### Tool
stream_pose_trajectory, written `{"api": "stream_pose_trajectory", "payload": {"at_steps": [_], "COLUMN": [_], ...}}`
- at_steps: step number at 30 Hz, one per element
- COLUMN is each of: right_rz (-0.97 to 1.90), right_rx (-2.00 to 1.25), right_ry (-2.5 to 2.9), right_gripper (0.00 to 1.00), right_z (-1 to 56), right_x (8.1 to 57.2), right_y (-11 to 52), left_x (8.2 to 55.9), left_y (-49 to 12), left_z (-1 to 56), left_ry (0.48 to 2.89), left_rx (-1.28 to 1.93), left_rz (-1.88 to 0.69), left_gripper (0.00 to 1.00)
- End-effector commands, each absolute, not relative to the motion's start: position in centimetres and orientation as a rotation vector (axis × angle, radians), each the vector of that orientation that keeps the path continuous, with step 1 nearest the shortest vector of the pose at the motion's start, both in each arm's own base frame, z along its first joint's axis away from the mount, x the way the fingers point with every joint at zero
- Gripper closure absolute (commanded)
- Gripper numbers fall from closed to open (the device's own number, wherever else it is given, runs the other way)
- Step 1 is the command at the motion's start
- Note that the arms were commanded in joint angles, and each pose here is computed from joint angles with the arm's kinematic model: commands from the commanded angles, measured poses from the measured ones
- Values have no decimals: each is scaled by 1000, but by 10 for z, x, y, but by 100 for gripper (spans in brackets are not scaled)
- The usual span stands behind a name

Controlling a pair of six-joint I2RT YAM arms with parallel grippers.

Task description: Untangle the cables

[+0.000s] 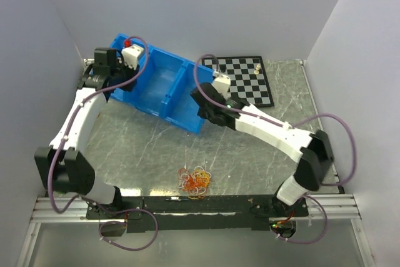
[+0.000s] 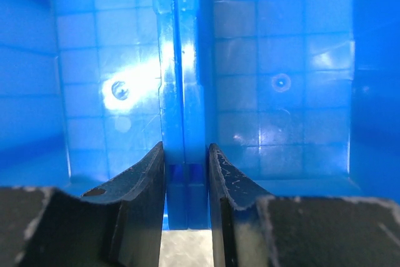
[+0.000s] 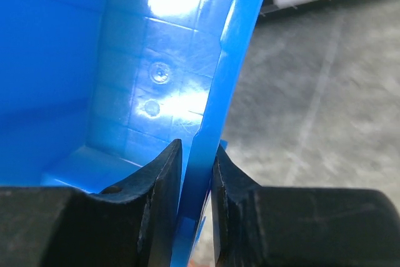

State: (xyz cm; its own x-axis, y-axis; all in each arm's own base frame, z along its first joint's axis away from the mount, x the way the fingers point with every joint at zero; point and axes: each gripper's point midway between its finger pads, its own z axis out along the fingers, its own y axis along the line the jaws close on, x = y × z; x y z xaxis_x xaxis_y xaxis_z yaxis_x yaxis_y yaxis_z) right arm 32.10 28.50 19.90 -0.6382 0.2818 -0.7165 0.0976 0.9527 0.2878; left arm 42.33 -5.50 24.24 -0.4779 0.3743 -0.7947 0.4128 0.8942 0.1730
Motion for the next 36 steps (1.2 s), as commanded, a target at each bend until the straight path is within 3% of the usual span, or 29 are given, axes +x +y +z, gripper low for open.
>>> {"api": "stream_pose_trajectory", "payload": {"at_steps": [1,8,17,36], "right_rz": [270,193,58,-183], "right_rx": [165,236,260,340], "right_ry": [2298,2350,2422,2426], "right_gripper": [100,100,100,100], "right_z": [198,162,122,93], "right_x": [277,245,229,264], "right_y": [258,198,151,87], "left_x": [395,332,301,263], "left_y": [-93,-128,-158,-176], "left_z": [252,202,173,127], "left_ry": [2038,2072,2130,2192], "left_rx": [694,829,934,1032], "left_rz": [-131,-148,-191,-222], "left_gripper": [73,72,72,68]}}
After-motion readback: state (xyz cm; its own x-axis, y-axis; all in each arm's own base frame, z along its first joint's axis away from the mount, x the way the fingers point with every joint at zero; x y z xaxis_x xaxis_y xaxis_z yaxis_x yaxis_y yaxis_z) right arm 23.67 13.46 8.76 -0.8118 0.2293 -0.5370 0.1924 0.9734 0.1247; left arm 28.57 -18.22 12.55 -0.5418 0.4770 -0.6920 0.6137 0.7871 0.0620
